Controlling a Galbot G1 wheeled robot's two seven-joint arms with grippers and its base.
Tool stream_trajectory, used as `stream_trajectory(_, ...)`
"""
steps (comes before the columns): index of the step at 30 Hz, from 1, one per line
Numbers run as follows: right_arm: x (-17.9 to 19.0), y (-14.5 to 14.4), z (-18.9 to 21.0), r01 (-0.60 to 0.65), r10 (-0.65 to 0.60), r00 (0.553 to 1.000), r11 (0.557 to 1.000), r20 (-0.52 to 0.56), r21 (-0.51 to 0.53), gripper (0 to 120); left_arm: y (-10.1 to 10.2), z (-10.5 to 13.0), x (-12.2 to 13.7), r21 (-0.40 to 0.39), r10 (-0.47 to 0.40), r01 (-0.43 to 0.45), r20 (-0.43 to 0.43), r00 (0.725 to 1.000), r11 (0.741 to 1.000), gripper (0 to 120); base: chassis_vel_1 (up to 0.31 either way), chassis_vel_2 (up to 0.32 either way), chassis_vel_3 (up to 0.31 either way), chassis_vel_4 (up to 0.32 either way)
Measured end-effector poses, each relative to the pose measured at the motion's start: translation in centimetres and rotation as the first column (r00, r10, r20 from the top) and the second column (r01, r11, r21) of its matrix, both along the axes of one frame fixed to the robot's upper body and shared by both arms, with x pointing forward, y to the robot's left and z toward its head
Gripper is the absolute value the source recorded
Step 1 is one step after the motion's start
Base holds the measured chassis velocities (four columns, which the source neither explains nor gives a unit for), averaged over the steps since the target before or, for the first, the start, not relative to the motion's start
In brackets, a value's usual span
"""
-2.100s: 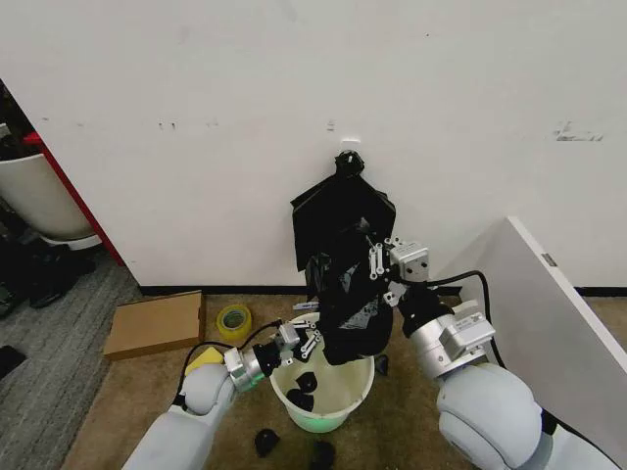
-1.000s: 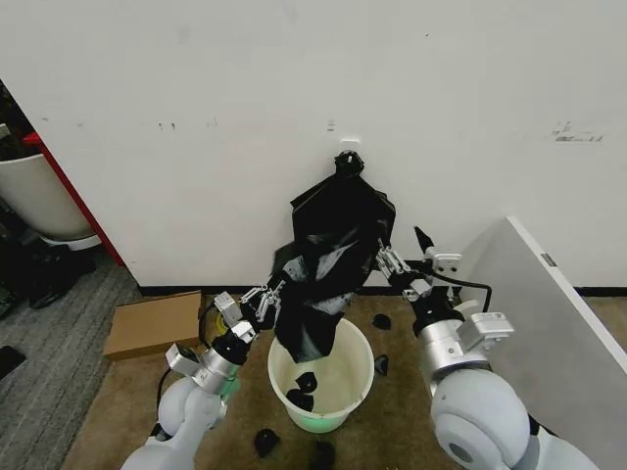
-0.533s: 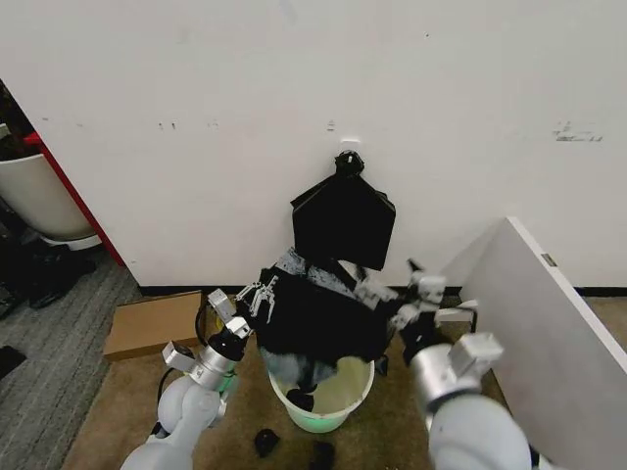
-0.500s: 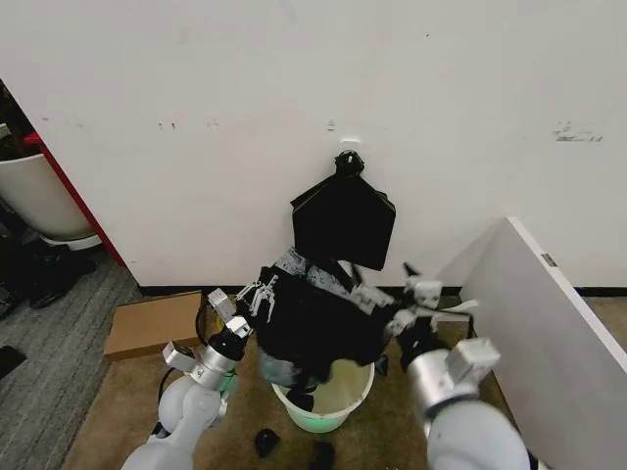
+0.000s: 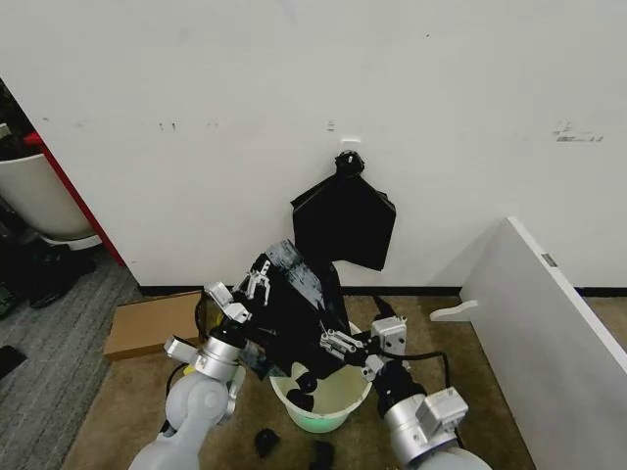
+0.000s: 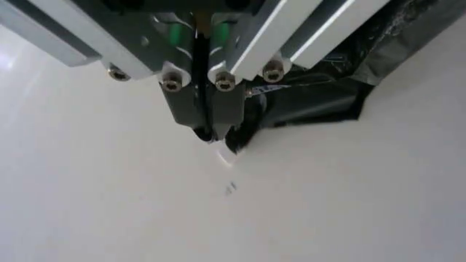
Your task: Place the garbage bag over the trash bin.
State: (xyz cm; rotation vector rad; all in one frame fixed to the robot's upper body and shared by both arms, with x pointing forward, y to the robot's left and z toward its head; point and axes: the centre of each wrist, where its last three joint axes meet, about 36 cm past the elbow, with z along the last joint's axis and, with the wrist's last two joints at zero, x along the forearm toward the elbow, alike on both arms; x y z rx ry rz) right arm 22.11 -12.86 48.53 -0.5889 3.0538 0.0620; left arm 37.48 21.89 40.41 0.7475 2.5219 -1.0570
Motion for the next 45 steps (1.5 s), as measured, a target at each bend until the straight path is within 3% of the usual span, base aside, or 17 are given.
stream_trajectory(7, -1.9, 1.5, -2.2, -0.049, 0.049, 0.998, 0.999, -0.032, -0.003, 100, 0.1, 1.8, 0.1, -0.031, 0.044, -0.044, -0.029, 0.999, 0.999, 0, 0.0, 0.0, 0.0, 0.0)
stream_trajectory(12, -1.5, 3.1, -3.5, 0.003, 0.024, 0.979, 0.991, -0.202, 0.135, 100, -0.2, 2.5, -0.1, -0.108, 0.052, -0.058, -0.065, 0.997, 0.992, 0, 0.0, 0.0, 0.0, 0.0)
stream_trajectory(21, -0.6, 3.6, -3.0, 0.026, 0.028, 0.953, 0.984, -0.303, 0.175, 100, -0.2, 2.7, 0.2, -0.125, 0.052, -0.059, -0.061, 0.997, 0.99, 0, 0.0, 0.0, 0.0, 0.0)
stream_trajectory(27, 0.2, 3.3, -2.1, -0.004, 0.104, 0.888, 0.976, -0.448, 0.218, 100, -0.3, 3.2, 0.3, -0.164, 0.04, -0.049, -0.056, 0.998, 0.985, 0, 0.0, 0.0, 0.0, 0.0)
stream_trajectory(31, 2.9, 2.4, -0.9, -0.027, 0.168, 0.812, 0.968, -0.56, 0.25, 100, -0.6, 3.5, -0.1, -0.173, 0.026, -0.032, -0.04, 0.999, 0.984, 0, 0.0, 0.0, 0.0, 0.0)
stream_trajectory(36, 6.0, 1.5, -0.9, -0.051, 0.192, 0.771, 0.969, -0.608, 0.242, 100, -0.8, 3.8, -0.4, -0.19, 0.016, -0.019, -0.019, 1.0, 0.982, 0, 0.0, 0.0, 0.0, 0.0)
stream_trajectory(40, 6.8, 2.0, -0.6, -0.069, 0.281, 0.675, 0.945, -0.683, 0.321, 100, -1.4, 3.9, -0.2, -0.253, 0.012, -0.012, 0.0, 1.0, 0.967, 0, 0.0, 0.0, 0.0, 0.0)
stream_trajectory(45, 7.3, 3.4, -1.7, 0.001, 0.326, 0.65, 0.903, -0.687, 0.429, 100, -2.1, 3.9, -0.3, -0.295, 0.014, -0.01, 0.013, 1.0, 0.956, 0, 0.0, 0.0, 0.0, 0.0)
